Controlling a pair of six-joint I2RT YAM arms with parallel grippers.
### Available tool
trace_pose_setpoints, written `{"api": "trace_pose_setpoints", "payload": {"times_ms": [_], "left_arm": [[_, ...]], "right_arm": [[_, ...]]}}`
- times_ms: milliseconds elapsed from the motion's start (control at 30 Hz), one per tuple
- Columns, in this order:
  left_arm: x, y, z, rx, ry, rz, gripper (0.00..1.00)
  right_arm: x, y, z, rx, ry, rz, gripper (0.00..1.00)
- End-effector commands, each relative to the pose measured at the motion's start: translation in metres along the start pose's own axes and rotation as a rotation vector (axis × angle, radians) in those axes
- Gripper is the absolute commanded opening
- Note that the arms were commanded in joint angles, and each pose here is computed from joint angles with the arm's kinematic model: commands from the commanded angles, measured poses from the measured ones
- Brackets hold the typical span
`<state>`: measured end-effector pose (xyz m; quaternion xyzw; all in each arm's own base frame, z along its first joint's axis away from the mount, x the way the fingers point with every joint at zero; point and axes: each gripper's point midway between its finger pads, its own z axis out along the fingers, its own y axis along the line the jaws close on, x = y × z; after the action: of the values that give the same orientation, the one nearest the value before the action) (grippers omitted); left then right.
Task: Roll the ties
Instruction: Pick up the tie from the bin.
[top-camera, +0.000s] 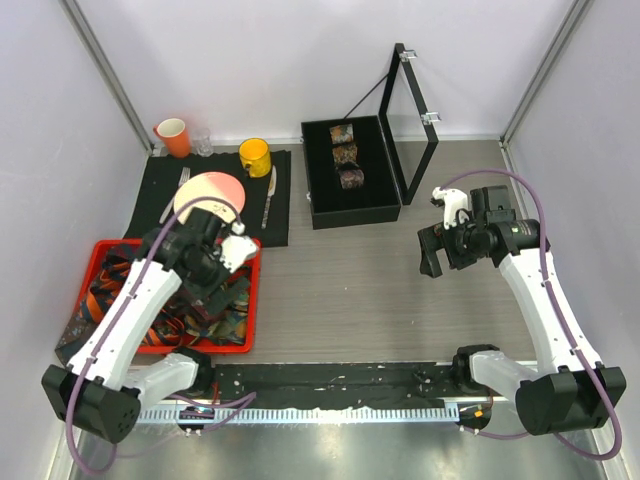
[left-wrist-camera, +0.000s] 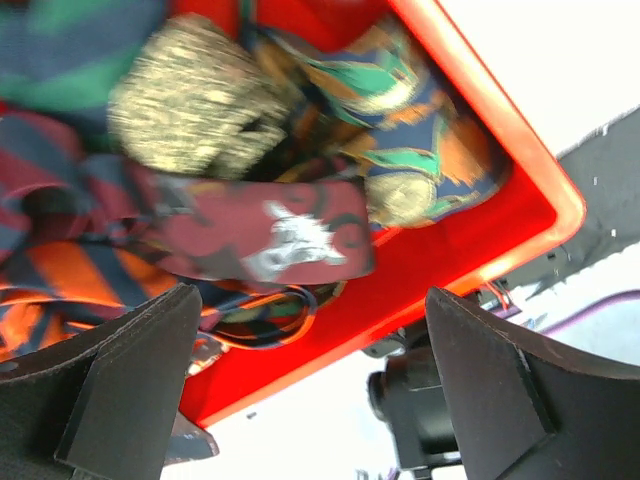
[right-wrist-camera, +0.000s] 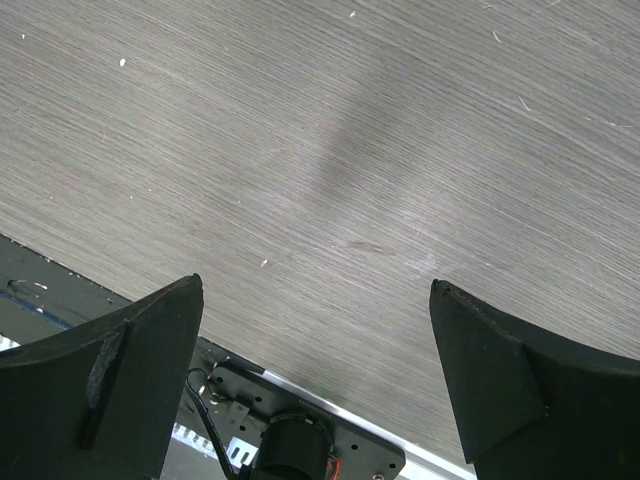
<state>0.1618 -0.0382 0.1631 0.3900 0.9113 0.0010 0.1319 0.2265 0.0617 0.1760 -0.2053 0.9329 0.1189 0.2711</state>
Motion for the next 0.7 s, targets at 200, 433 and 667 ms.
{"api": "trace_pose_setpoints", "payload": {"times_ms": [200,433,667], "left_arm": [[0.051,-0.005,0.031,-0.146,0.266,0.050,1.00],[0.049,-0.002,0.046,-0.189,0.239,0.090,1.00],[0.027,-0.001,0.046,-0.196,0.162,0.100,1.00]], "right_arm": [[-0.008,-0.006,-0.003,0.042,-0.029,-0.019,1.00],[-0.007,-0.007,0.001,0.042,-0.019,-0.017,1.00],[-0.006,-0.009,0.005,0.045,-0.006,-0.009,0.99]]}}
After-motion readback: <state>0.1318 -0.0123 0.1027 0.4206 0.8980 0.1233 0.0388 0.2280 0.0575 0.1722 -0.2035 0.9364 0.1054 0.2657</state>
